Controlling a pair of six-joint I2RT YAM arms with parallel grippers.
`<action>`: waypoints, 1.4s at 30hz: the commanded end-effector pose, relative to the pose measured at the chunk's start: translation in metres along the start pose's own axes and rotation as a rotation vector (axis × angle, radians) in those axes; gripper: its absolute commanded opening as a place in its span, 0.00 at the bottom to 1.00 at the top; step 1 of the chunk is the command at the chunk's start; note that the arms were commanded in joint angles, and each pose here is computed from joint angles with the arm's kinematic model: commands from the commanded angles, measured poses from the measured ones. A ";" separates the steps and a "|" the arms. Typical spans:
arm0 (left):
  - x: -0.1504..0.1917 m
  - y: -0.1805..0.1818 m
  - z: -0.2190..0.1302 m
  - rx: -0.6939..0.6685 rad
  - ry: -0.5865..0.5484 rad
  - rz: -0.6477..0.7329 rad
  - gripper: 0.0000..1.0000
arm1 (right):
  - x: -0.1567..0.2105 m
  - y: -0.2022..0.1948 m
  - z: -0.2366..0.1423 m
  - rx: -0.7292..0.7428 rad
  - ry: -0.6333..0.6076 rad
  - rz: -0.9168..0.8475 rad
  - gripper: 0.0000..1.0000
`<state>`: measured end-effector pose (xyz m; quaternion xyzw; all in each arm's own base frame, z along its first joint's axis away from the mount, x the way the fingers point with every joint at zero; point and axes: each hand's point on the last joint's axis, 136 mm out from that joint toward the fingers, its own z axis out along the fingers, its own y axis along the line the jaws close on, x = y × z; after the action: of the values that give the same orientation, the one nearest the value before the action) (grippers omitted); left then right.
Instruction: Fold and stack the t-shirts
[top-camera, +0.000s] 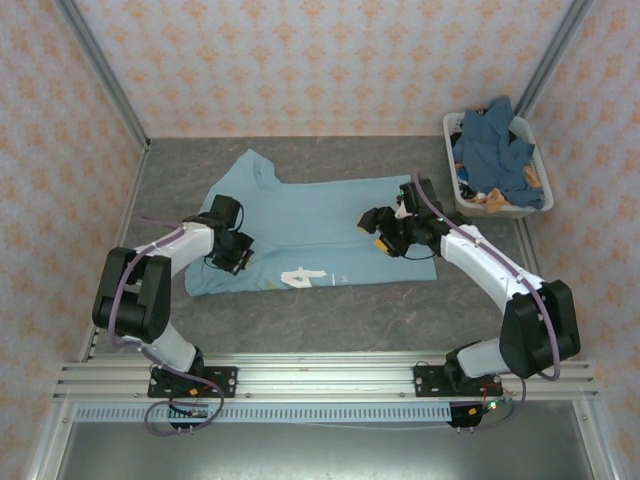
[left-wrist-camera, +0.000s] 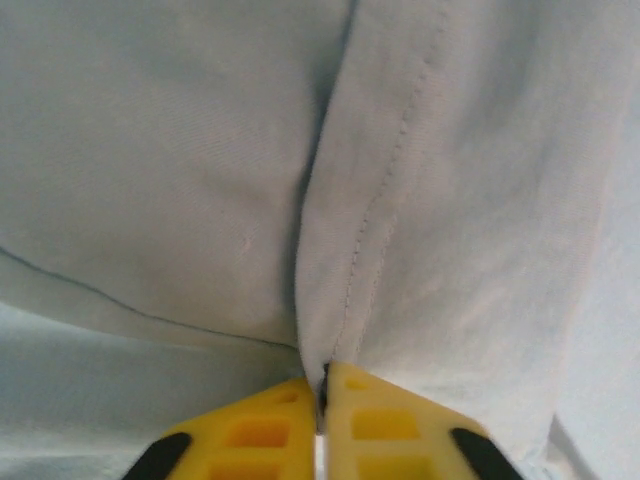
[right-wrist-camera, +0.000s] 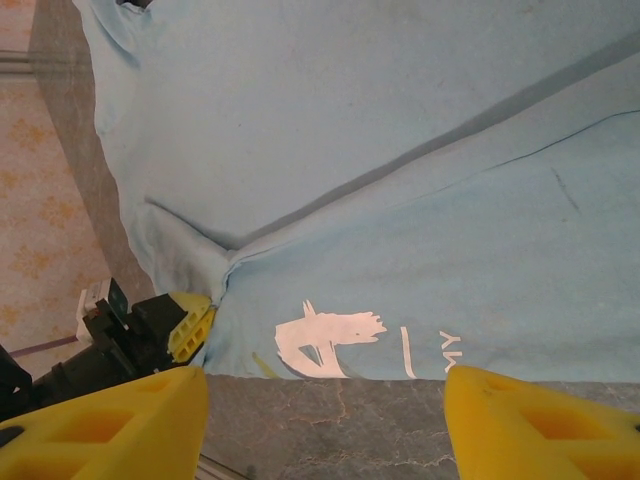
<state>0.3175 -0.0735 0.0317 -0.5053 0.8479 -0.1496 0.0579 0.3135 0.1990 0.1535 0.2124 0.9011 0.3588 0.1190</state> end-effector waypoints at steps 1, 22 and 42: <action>-0.008 -0.015 -0.010 0.008 -0.042 0.045 0.00 | -0.001 -0.002 -0.001 0.005 -0.014 0.011 0.63; 0.001 -0.111 -0.014 -0.262 -0.108 0.699 0.00 | 0.003 -0.009 -0.006 0.033 -0.015 0.020 0.61; 0.001 -0.151 -0.031 -0.247 -0.274 0.918 0.55 | 0.013 -0.022 -0.004 0.052 0.008 0.038 0.61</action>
<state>0.4277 -0.1443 0.0629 -0.0909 0.9886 0.0631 0.1022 0.2984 0.1914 0.1385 0.2254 0.9069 0.3414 0.1006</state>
